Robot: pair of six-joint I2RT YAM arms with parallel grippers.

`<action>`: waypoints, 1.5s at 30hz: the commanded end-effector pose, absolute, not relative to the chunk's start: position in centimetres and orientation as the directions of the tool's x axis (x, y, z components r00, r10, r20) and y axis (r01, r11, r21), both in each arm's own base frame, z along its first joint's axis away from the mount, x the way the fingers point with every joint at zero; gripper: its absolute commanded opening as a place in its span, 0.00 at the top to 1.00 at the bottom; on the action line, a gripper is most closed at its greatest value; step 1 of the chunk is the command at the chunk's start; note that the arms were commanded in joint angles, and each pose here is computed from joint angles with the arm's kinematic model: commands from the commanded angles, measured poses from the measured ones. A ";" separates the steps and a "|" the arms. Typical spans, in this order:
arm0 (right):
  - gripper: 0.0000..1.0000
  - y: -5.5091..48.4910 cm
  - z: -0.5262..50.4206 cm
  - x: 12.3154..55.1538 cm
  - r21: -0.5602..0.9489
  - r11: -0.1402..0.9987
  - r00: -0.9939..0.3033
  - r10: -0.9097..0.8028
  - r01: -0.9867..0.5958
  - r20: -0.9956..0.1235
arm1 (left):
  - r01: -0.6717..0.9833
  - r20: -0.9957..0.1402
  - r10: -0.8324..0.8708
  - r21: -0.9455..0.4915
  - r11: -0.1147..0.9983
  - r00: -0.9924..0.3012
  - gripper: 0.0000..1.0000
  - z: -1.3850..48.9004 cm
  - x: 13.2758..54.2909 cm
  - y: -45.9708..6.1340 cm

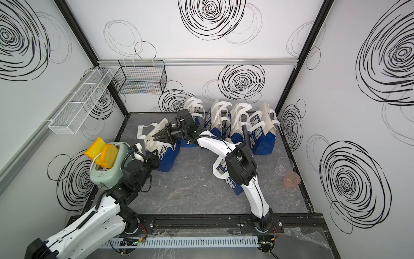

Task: Open the takeout bag
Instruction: Open the takeout bag at the center of the board.

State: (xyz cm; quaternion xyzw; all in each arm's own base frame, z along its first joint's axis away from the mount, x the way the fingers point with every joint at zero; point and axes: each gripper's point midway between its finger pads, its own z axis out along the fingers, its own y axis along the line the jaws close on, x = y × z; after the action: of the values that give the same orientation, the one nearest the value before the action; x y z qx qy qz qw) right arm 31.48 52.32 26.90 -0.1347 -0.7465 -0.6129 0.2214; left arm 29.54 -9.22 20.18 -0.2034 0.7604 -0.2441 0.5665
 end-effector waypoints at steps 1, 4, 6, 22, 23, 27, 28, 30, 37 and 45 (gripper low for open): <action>0.88 53.0 26.7 32.2 0.831 0.198 -0.845 -0.022 0.520 0.534 | -0.025 -0.777 -0.545 -0.568 0.823 -0.315 1.00 19.6 29.4 -9.8; 0.98 53.0 26.4 32.2 0.832 0.201 -0.847 -0.023 0.517 0.531 | -0.023 -0.781 -0.538 -0.561 0.827 -0.317 1.00 19.7 29.5 -9.9; 1.00 53.1 26.2 32.2 0.838 0.202 -0.853 -0.023 0.507 0.521 | -0.022 -0.784 -0.532 -0.555 0.832 -0.320 1.00 19.7 29.5 -9.9; 1.00 52.8 30.6 37.2 0.961 0.272 -0.998 0.025 -0.042 -0.050 | -0.136 -0.760 -0.434 -0.425 0.895 -0.484 1.00 16.3 29.2 -9.5; 1.00 52.6 30.7 37.4 0.957 0.280 -0.996 0.027 -0.077 -0.088 | -0.145 -0.750 -0.426 -0.413 0.899 -0.505 1.00 15.9 29.3 -9.6; 1.00 52.0 31.1 38.1 0.917 0.320 -0.964 0.033 -0.239 -0.263 | -0.171 -0.700 -0.403 -0.379 0.909 -0.589 1.00 14.2 29.5 -10.1; 1.00 51.7 31.3 38.3 0.903 0.335 -0.953 0.038 -0.271 -0.300 | -0.178 -0.689 -0.402 -0.374 0.910 -0.604 1.00 13.8 29.6 -10.2; 1.00 51.4 31.7 38.4 0.866 0.361 -0.923 0.035 -0.347 -0.384 | -0.189 -0.669 -0.402 -0.370 0.910 -0.626 1.00 13.1 29.6 -10.4; 1.00 50.3 33.3 38.4 0.705 0.425 -0.784 -0.015 -0.567 -0.621 | -0.240 -0.629 -0.423 -0.359 0.902 -0.652 1.00 11.4 29.3 -10.0; 1.00 50.8 35.7 36.8 0.494 0.448 -0.589 -0.093 -0.745 -0.803 | -0.283 -0.601 -0.419 -0.312 0.907 -0.680 1.00 10.1 28.6 -9.3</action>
State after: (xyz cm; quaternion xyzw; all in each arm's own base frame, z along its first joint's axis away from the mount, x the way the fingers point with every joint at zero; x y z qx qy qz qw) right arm 37.01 51.58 27.77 0.2204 -0.8276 -0.4537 -0.2463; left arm 32.97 -10.37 18.09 -0.2084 0.8323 -0.1712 0.4842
